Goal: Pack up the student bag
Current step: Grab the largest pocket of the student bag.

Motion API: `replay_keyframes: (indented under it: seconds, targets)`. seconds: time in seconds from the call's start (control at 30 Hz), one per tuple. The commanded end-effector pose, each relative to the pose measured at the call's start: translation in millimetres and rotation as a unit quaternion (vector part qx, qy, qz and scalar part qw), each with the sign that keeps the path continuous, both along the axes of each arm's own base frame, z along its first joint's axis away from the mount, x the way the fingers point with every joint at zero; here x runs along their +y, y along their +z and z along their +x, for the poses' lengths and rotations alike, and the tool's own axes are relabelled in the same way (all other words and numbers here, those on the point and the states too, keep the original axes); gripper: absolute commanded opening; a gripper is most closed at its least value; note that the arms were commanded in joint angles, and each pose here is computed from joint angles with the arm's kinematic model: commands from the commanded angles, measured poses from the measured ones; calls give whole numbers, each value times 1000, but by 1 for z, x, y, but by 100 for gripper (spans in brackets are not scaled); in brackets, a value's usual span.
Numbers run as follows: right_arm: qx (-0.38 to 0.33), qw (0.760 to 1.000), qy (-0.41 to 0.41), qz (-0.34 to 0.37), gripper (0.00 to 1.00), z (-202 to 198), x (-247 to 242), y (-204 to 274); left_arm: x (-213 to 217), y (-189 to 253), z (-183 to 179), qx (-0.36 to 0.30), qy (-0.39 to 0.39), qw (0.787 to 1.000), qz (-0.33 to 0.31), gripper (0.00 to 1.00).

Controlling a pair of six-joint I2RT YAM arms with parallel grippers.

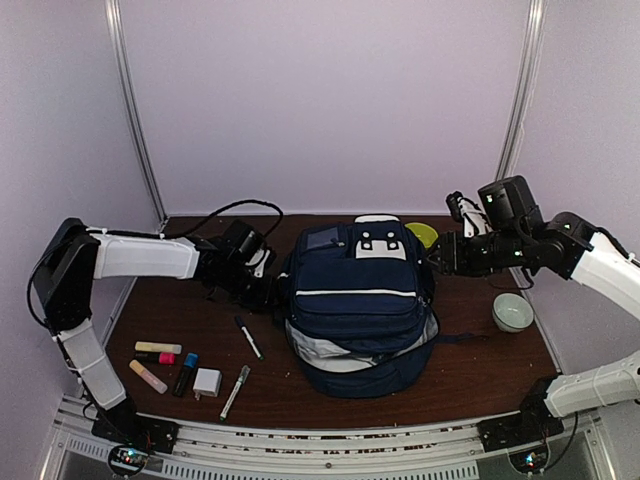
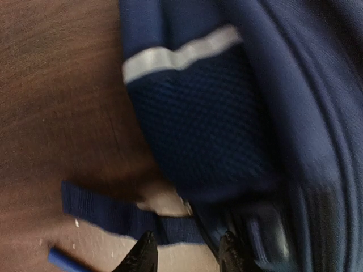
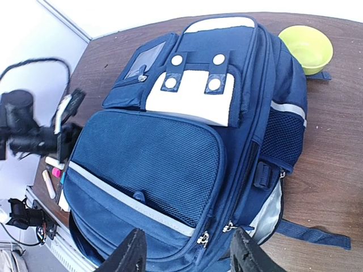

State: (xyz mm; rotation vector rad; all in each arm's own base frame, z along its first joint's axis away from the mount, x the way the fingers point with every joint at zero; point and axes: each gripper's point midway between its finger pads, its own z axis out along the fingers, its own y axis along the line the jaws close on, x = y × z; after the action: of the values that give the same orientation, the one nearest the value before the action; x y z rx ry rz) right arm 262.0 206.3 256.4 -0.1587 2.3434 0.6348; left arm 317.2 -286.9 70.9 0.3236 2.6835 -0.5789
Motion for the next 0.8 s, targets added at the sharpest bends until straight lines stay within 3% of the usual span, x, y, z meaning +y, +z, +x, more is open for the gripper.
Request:
replay_keyframes:
  seconds: [0.0, 0.23, 0.37, 0.57, 0.63, 0.77]
  targets:
    - [1, 1000, 2, 6, 51, 0, 5, -3, -18, 12, 39, -8, 50, 994, -101, 39]
    - [7, 1000, 9, 3, 51, 2, 10, -10, -16, -10, 53, 25, 119, 986, -117, 33]
    - [8, 1000, 11, 2, 51, 2, 11, -12, -19, -22, 58, 37, 135, 981, -135, 43]
    - [14, 1000, 15, 2, 51, 1, 13, -18, -9, -39, 62, 50, 175, 977, -109, 47]
    - [15, 1000, 14, 3, 51, 1, 13, -19, -3, -42, 61, 56, 195, 973, -107, 42]
    - [15, 1000, 15, 4, 51, 1, 14, -20, -10, -44, 52, 65, 200, 967, -146, 22]
